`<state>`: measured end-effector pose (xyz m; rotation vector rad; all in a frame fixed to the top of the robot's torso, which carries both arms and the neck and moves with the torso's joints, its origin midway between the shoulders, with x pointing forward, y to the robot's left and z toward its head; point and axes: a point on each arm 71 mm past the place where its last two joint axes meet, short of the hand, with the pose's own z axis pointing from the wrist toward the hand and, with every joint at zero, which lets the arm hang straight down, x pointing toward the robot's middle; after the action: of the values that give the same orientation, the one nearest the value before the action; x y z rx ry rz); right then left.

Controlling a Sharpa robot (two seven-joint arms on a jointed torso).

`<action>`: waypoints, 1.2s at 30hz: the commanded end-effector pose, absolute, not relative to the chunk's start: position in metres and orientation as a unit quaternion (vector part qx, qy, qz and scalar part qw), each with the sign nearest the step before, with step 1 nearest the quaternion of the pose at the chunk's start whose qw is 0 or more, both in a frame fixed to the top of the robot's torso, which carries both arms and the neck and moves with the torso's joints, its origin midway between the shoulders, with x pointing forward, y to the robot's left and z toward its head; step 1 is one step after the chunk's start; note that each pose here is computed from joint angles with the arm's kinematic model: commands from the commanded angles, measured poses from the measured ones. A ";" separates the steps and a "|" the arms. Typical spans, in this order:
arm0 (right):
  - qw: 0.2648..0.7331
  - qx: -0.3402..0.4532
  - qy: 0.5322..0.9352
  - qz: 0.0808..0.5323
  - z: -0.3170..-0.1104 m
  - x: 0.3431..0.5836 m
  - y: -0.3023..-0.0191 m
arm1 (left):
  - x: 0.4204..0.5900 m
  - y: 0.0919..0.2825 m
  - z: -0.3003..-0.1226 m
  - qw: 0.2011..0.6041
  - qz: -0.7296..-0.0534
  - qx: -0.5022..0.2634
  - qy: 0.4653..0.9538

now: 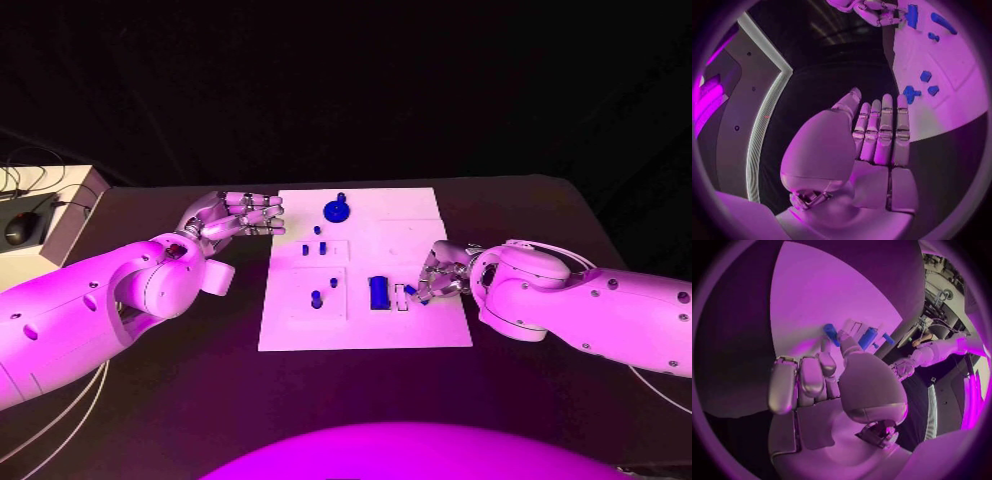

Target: Assemble the parts on the task board

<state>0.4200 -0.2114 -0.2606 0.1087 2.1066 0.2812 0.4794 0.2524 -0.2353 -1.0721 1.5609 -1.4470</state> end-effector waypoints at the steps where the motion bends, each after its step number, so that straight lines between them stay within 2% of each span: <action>1: 0.480 -0.005 0.875 0.063 -0.270 0.418 -0.218 | 0.479 0.250 -0.235 0.362 -0.571 -0.416 0.608; 11: 0.490 -0.072 0.867 0.046 -0.270 0.418 -0.203 | 0.479 0.250 -0.235 0.362 -0.571 -0.416 0.608; 18: 0.481 -0.091 0.871 0.041 -0.274 0.416 -0.197 | 0.479 0.250 -0.235 0.361 -0.571 -0.415 0.609; 29: 0.435 -0.077 0.896 0.042 -0.282 0.413 -0.199 | 0.478 0.250 -0.235 0.362 -0.571 -0.416 0.609; 36: 0.433 -0.052 0.898 0.055 -0.282 0.413 -0.200 | 0.478 0.250 -0.235 0.362 -0.571 -0.415 0.609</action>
<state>0.4231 -0.1892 -0.2584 -0.1427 2.0996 0.2061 0.4792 0.2524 -0.2353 -1.0729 1.5635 -1.4473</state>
